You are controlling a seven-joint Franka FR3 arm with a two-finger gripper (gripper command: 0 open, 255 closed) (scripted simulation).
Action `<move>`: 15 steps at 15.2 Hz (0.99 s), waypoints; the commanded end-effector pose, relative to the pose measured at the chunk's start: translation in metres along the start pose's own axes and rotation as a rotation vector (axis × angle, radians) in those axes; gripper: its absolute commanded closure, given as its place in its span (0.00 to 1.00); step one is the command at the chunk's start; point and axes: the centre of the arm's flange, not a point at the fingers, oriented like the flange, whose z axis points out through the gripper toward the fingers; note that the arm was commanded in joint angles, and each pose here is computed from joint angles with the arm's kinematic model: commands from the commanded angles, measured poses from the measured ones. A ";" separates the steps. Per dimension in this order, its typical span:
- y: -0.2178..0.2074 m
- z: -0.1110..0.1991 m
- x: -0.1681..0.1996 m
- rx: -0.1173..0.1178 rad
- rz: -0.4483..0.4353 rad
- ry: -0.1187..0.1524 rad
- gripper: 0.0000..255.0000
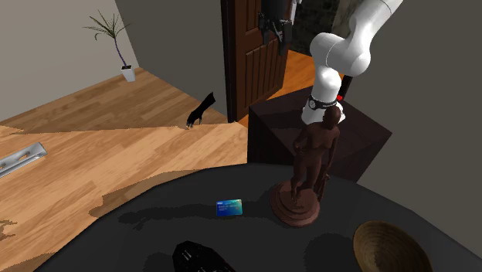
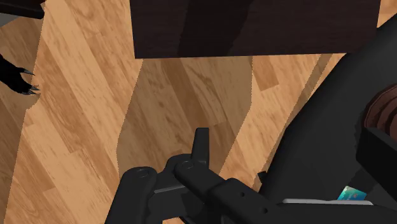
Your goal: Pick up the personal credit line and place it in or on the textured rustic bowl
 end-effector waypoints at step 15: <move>-0.107 0.109 0.100 0.028 0.147 -0.007 0.00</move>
